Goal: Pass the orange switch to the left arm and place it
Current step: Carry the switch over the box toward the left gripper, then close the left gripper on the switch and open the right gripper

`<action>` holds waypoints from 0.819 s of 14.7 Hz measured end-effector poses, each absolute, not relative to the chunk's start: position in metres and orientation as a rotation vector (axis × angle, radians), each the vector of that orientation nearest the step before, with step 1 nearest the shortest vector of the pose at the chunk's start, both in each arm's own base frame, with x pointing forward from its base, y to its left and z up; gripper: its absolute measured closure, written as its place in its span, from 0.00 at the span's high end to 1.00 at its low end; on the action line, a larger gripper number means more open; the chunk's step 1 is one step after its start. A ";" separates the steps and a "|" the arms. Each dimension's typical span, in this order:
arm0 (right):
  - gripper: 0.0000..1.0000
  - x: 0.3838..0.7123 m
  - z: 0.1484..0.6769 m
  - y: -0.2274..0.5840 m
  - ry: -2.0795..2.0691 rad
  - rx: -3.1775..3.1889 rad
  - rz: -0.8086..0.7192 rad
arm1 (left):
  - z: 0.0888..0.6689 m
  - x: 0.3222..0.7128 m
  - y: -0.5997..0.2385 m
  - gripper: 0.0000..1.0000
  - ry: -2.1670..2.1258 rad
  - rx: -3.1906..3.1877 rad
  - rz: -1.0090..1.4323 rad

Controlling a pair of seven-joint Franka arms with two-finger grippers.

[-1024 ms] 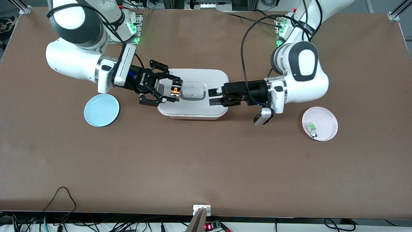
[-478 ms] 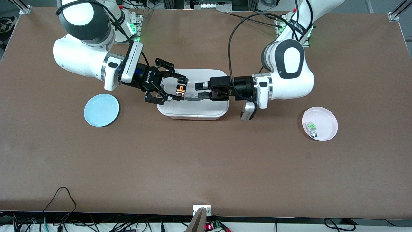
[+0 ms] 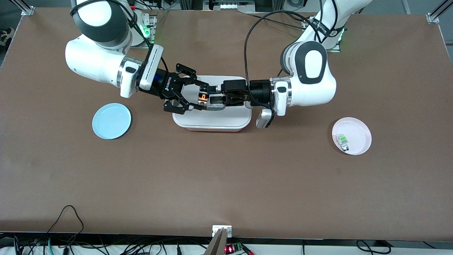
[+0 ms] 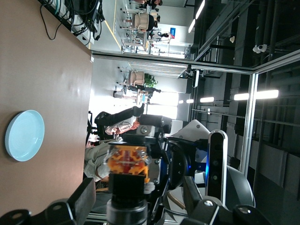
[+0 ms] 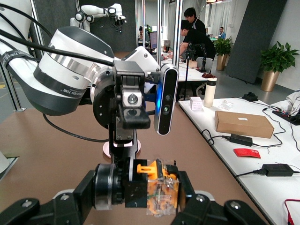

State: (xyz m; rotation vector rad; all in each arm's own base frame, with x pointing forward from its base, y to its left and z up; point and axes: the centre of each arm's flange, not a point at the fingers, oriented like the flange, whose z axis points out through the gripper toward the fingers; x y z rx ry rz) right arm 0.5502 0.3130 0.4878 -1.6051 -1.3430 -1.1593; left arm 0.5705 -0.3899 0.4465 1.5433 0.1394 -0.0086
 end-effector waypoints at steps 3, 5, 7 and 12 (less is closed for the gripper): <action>0.72 0.547 0.486 0.323 -1.332 -1.610 -1.162 | 0.442 0.570 -0.396 0.78 0.121 1.545 0.002; 0.72 0.546 0.485 0.326 -1.331 -1.611 -1.161 | 0.431 0.571 -0.399 0.76 0.113 1.558 0.028; 0.72 0.546 0.485 0.326 -1.330 -1.612 -1.162 | 0.428 0.575 -0.399 0.68 0.107 1.557 0.044; 0.72 0.547 0.487 0.326 -1.321 -1.615 -1.170 | 0.433 0.580 -0.399 0.41 0.103 1.550 0.059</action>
